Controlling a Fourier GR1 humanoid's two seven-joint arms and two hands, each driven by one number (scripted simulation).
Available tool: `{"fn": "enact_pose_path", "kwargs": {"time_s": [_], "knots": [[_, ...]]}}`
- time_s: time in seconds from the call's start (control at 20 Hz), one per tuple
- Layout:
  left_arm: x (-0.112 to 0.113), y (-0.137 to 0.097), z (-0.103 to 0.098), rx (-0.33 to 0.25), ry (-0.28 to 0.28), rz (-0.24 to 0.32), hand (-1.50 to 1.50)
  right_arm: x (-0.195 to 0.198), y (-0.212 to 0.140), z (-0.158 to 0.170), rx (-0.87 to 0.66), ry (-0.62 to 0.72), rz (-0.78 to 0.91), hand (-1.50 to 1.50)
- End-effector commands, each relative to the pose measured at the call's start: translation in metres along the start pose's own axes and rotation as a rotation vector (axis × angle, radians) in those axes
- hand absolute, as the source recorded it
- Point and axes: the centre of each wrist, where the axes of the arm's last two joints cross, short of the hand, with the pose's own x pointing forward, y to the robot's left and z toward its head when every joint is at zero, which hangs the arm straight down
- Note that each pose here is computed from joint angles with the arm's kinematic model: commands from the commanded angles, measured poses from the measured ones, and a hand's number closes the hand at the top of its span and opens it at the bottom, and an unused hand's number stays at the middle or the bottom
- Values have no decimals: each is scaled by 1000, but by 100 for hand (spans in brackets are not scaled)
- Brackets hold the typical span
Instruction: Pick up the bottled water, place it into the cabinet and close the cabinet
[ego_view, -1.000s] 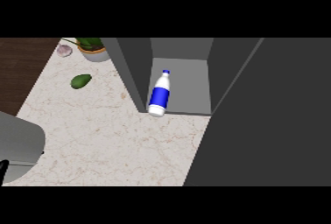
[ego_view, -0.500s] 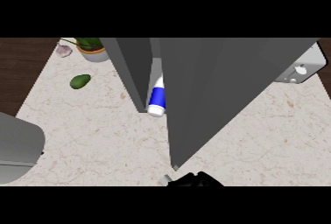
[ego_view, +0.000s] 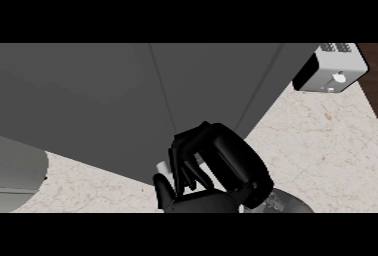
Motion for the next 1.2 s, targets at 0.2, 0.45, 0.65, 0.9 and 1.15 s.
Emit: {"fn": "enact_pose_path", "kwargs": {"time_s": [0.2,0.45,0.65,0.9,1.15], "knots": [[10,-2,4,15,-6,-2,-150,40,-65,-47,-9,-12,-58,150],[16,18,12,14,-38,-10,-150,5,-92,-63,-8,15,-42,150],[22,24,23,23,-18,-15,-150,7,-125,-78,5,33,-13,150],[23,14,24,-7,4,-2,-150,12,-121,-94,28,55,-8,150],[37,21,15,-19,-12,7,-150,10,-91,-114,53,61,-25,150]]}}
